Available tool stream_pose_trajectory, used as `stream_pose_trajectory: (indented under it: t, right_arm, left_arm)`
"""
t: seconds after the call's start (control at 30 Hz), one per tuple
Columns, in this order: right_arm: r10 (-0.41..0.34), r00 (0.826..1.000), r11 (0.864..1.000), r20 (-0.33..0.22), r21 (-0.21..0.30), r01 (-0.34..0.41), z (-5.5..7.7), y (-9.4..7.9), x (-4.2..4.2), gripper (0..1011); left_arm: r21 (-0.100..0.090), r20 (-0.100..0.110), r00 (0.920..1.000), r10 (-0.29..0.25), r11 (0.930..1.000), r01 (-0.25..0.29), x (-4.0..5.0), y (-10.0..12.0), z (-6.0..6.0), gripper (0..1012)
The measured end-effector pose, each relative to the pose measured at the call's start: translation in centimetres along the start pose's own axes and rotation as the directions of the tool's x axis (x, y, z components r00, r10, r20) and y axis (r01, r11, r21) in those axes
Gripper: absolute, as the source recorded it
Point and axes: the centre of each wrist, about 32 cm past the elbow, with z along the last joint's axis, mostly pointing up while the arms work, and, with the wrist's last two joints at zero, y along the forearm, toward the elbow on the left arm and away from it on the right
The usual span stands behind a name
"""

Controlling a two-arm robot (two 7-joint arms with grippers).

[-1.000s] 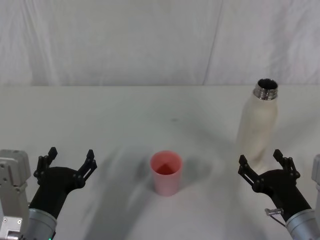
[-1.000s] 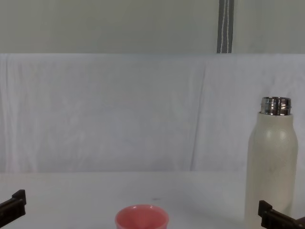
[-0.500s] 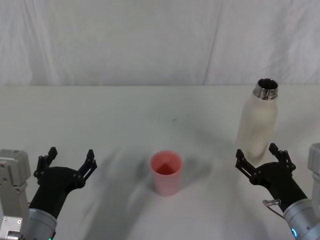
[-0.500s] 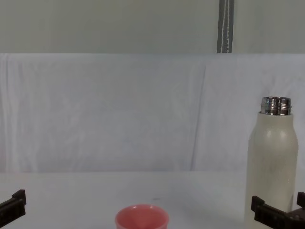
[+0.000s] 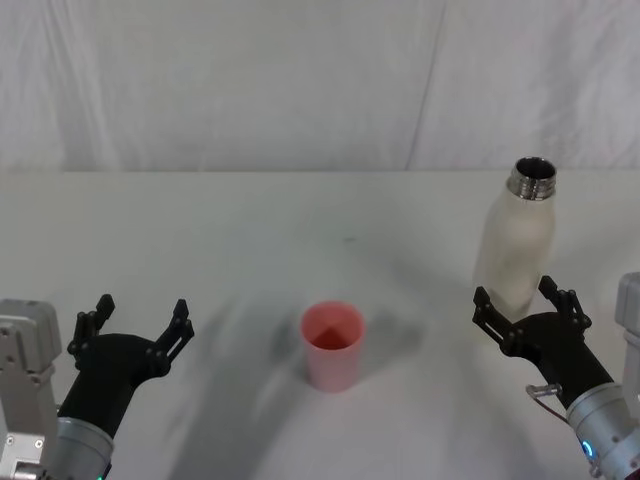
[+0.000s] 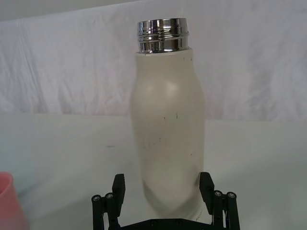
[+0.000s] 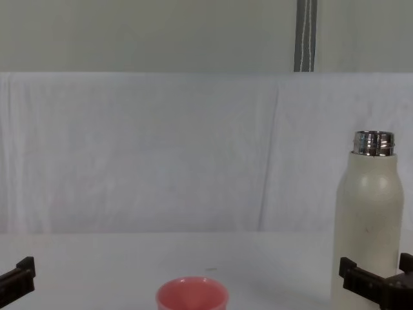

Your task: Grasp the thermos with one hand and pour water into the cup lid.

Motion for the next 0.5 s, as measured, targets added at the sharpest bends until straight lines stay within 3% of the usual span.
stream_pose_trajectory:
  t: [0.5]
  right_arm:
    - [0.005,1.000,1.000,0.000,-0.016,-0.005,-0.3,1.5,0.65,1002]
  left_arm:
    - [0.000,0.000,1.0000,0.000,1.0000,0.000,0.00,0.0,0.0,1001]
